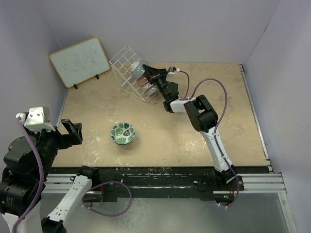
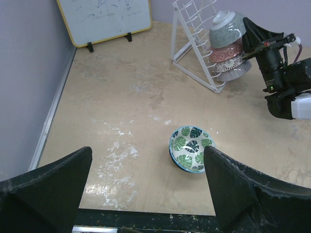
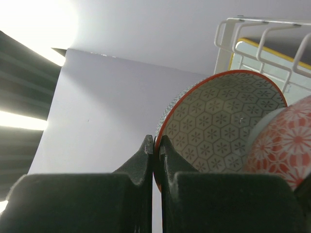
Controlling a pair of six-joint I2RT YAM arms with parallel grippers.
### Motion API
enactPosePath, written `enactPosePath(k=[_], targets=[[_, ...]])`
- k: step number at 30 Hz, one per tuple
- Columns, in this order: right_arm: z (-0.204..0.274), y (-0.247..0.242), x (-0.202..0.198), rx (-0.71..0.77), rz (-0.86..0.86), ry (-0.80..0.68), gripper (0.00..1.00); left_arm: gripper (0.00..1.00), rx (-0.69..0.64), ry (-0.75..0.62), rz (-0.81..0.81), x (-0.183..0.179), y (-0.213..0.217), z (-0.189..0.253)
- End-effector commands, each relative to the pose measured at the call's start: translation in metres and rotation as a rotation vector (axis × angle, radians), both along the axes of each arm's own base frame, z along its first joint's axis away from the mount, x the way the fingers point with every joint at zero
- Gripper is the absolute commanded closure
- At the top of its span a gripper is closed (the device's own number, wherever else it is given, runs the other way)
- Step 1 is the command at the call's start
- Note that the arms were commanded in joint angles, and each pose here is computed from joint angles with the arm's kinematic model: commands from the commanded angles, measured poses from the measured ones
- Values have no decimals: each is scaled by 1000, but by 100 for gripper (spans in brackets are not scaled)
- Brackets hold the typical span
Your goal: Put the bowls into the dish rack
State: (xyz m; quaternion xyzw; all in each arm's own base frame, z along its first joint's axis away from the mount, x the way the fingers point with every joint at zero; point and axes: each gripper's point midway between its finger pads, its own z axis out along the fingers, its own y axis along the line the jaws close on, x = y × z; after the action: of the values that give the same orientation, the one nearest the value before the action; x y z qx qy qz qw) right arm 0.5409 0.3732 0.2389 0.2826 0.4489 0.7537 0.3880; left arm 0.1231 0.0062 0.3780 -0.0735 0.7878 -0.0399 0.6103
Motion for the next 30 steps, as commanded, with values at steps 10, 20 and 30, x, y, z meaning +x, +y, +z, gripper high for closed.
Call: enactPosePath(k=[10,20,30], targets=[[19,-8,-6,64,-2,-18,96,1,18,-32,6,5,2,11],[11,-8,-3,-32,-34,43,85,1,14,-33,7,4,2,11],[6,-8,-3,-103,-45,108,64,1,11,-33,8,3,2,10]])
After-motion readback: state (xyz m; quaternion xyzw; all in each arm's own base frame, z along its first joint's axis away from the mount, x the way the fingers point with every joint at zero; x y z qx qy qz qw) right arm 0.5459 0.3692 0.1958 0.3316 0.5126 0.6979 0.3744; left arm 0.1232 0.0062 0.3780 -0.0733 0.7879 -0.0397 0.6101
